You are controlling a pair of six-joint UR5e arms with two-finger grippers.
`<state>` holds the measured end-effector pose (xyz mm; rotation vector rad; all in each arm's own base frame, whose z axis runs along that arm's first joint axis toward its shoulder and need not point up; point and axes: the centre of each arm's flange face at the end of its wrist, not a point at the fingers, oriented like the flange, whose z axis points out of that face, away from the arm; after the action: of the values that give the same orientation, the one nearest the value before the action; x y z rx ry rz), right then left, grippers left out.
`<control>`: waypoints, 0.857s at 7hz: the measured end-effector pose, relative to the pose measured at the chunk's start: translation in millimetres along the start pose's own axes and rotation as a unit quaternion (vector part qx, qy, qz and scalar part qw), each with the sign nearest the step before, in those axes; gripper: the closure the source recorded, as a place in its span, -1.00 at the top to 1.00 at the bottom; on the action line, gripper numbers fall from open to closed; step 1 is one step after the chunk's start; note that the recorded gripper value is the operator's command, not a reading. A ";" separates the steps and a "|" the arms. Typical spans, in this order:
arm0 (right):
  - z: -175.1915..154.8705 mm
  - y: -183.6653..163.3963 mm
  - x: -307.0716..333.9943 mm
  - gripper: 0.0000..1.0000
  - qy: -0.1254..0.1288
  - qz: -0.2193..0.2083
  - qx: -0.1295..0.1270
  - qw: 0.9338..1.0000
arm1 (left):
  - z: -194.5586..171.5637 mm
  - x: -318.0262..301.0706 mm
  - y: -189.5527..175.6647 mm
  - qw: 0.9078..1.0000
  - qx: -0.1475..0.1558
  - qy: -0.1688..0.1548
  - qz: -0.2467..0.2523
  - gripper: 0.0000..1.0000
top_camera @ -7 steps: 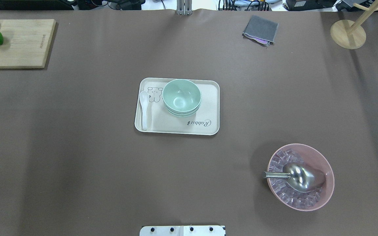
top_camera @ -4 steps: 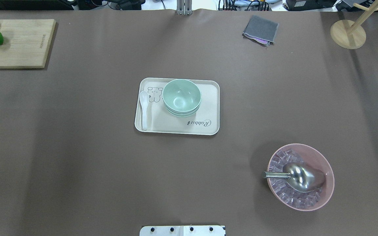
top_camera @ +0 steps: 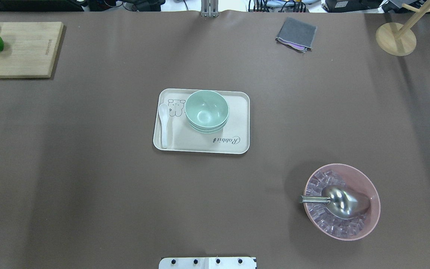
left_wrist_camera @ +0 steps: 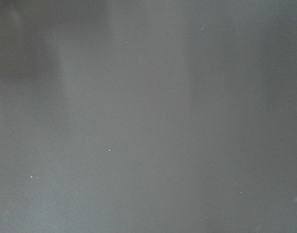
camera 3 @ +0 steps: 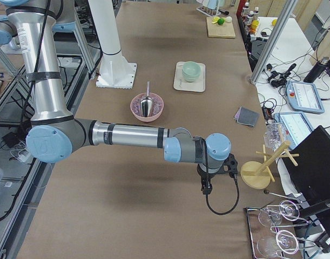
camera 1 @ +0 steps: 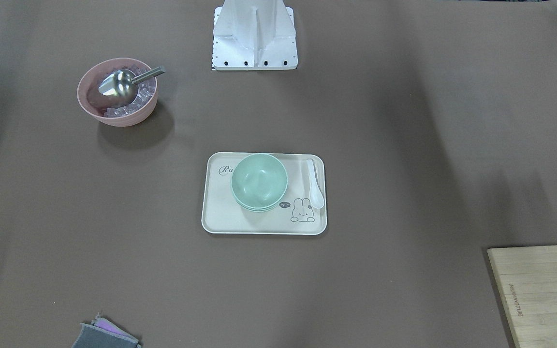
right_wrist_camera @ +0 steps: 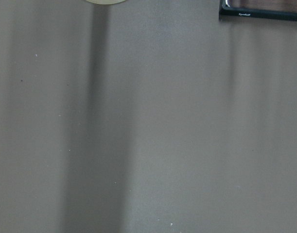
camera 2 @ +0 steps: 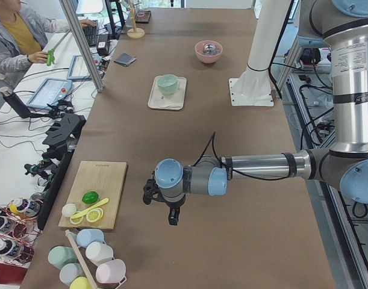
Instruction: Stack green bowls together
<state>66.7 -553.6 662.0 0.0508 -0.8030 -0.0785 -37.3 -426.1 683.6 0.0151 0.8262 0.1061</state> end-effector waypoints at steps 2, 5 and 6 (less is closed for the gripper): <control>0.1 0.2 -0.1 1.00 -0.001 0.000 0.000 1.000 | -1.1 0.8 1.3 1.000 0.002 -0.001 0.004 0.96; -0.4 -0.1 -0.7 1.00 -0.001 -0.002 0.002 1.000 | -0.7 0.3 4.3 1.000 0.007 -0.003 0.009 0.96; -0.3 -0.1 -0.7 1.00 -0.002 -0.002 0.002 1.000 | -1.2 0.6 3.8 1.000 0.008 -0.004 0.009 0.96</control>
<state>66.4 -553.7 661.3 0.0555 -0.8064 -0.0804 -38.1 -422.2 682.6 0.0376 0.8192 0.1167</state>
